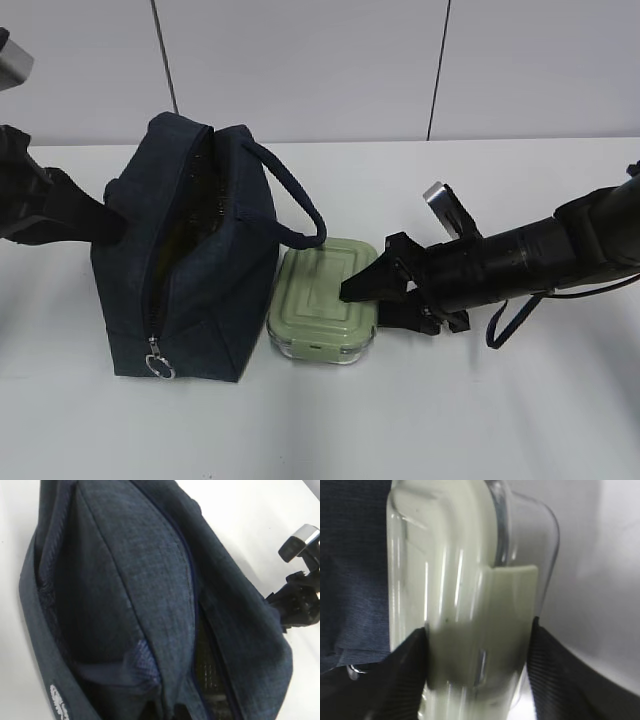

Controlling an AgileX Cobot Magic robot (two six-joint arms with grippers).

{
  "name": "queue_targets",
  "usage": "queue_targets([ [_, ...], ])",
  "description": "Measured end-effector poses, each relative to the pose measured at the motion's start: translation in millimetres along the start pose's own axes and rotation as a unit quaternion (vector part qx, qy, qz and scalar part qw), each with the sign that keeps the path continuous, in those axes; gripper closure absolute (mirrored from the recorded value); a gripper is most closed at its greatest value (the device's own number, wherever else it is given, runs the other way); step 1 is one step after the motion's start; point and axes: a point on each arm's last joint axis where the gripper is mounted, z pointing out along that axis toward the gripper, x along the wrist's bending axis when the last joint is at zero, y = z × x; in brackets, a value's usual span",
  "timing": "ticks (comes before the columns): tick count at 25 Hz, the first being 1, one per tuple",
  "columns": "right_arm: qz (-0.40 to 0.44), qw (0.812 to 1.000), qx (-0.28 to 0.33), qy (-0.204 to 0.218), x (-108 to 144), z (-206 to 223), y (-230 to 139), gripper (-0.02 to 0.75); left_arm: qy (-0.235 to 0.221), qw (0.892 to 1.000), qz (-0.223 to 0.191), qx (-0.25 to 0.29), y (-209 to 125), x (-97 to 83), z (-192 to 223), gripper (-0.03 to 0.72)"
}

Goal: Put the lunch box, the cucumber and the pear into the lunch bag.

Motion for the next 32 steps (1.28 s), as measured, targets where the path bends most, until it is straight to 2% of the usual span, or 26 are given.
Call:
queue_targets([
  [2,0.004,1.0,-0.004,0.003,0.9,0.4,0.5,0.37,0.0,1.0,0.0,0.0,0.0,0.0,0.0,0.686],
  [4,0.005,1.0,-0.004,0.005,1.1,0.4,0.6,0.389,0.0,1.0,0.0,0.0,0.0,0.0,0.0,0.686],
  [11,0.003,1.0,-0.011,0.001,2.1,-3.0,2.8,0.393,0.0,1.0,0.0,0.0,0.0,0.0,0.0,0.686],
  [18,-0.055,0.995,-0.074,-0.048,16.8,-52.2,23.3,0.403,0.0,1.0,0.0,0.0,0.0,0.0,0.0,0.686],
  [25,-0.125,0.985,-0.119,-0.015,74.9,-90.8,29.9,0.408,0.0,1.0,0.0,0.0,0.0,0.0,0.0,0.686],
  [29,-0.172,0.973,-0.156,0.02,124.5,-117.8,41.9,0.408,0.0,1.0,0.0,0.0,-0.1,-0.1,0.0,0.686],
  [32,-0.194,0.967,-0.164,0.033,151.5,-127.5,50.1,0.408,-0.001,1.0,0.0,0.001,-0.1,-0.1,0.0,0.686],
])
